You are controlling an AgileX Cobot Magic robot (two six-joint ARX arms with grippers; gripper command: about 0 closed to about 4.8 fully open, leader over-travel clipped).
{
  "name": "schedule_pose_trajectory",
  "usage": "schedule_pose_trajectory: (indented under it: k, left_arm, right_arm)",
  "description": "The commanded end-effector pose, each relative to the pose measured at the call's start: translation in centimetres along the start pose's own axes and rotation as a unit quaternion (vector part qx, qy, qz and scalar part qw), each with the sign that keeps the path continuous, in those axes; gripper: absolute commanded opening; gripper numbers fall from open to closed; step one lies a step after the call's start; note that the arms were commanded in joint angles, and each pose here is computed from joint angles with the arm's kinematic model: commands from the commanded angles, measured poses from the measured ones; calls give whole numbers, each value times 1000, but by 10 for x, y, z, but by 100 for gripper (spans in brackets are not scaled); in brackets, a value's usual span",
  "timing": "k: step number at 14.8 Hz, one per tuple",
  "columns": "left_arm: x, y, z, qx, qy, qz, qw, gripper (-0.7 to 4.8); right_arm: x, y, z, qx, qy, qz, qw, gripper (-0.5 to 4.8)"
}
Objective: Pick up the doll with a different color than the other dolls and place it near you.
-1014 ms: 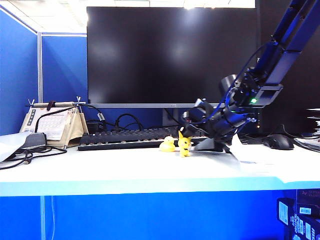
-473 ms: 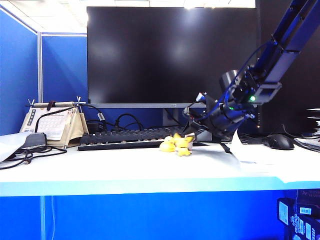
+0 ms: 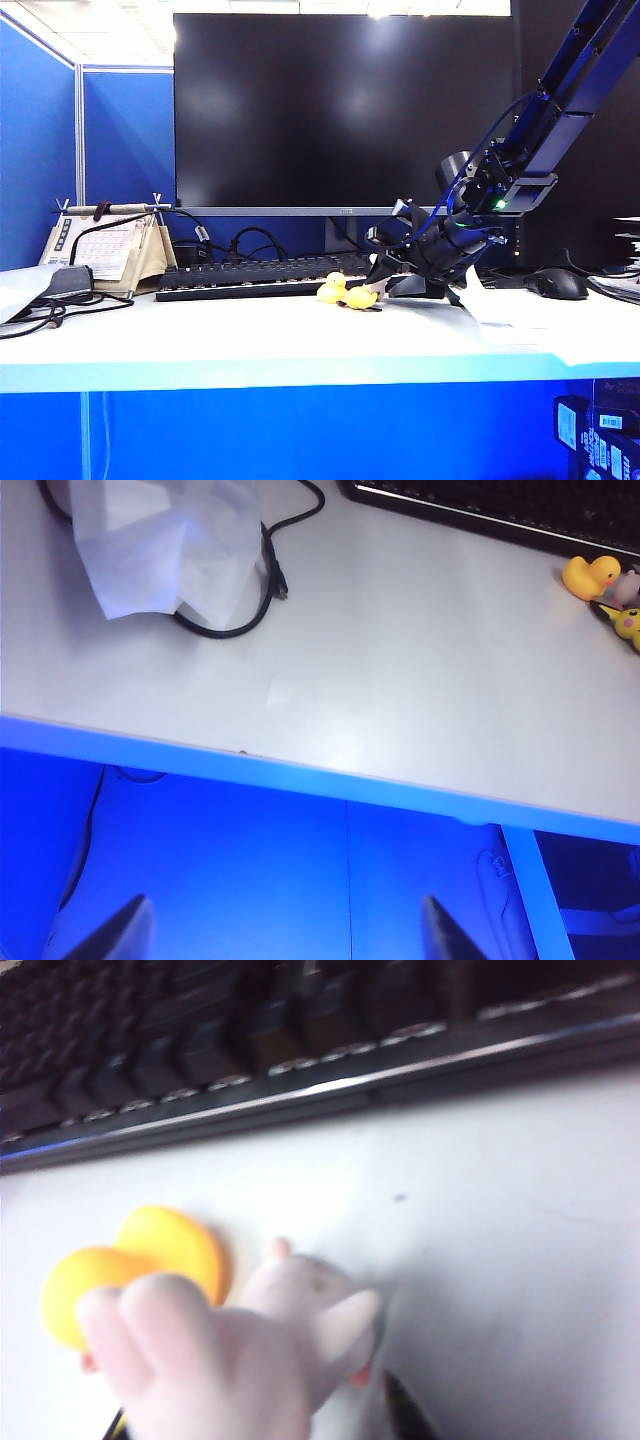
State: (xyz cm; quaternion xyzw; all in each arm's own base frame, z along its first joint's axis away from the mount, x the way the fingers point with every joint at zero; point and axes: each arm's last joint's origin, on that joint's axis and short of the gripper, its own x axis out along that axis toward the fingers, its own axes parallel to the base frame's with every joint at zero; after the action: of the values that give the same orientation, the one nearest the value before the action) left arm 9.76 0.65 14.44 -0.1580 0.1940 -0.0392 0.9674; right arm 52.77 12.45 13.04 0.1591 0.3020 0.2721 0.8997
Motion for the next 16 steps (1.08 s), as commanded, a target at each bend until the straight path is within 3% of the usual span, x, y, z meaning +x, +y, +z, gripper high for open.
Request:
schedule_pose_trajectory:
  k: [1, 3, 6, 7, 8, 9, 16]
  left_arm:
    - [0, -1, 2, 2, -7, -2, 1000, 350]
    - [0, -1, 2, 2, -6, -2, 1000, 350]
    - [0, -1, 2, 2, -6, -2, 1000, 350]
    - [0, -1, 2, 2, -6, -2, 1000, 350]
    - [0, -1, 2, 2, -6, -2, 1000, 350]
    - [0, -1, 2, 2, -6, -2, 1000, 350]
    - [0, -1, 2, 2, -6, -2, 1000, 350]
  right_arm:
    - [-2, 3, 8, -12, -26, 2, 1000, 147]
    - [-2, 3, 9, -15, -32, 4, 999, 95]
    - [-2, 3, 10, -18, -36, 5, 999, 85]
    - [-2, 3, 11, -19, -39, 6, 999, 95]
    - [-2, 3, 12, -20, -43, 4, 999, 165]
    - [-2, 2, 12, -19, -49, -16, 999, 286]
    - [6, 2, 23, -20, -64, -15, 998, 284]
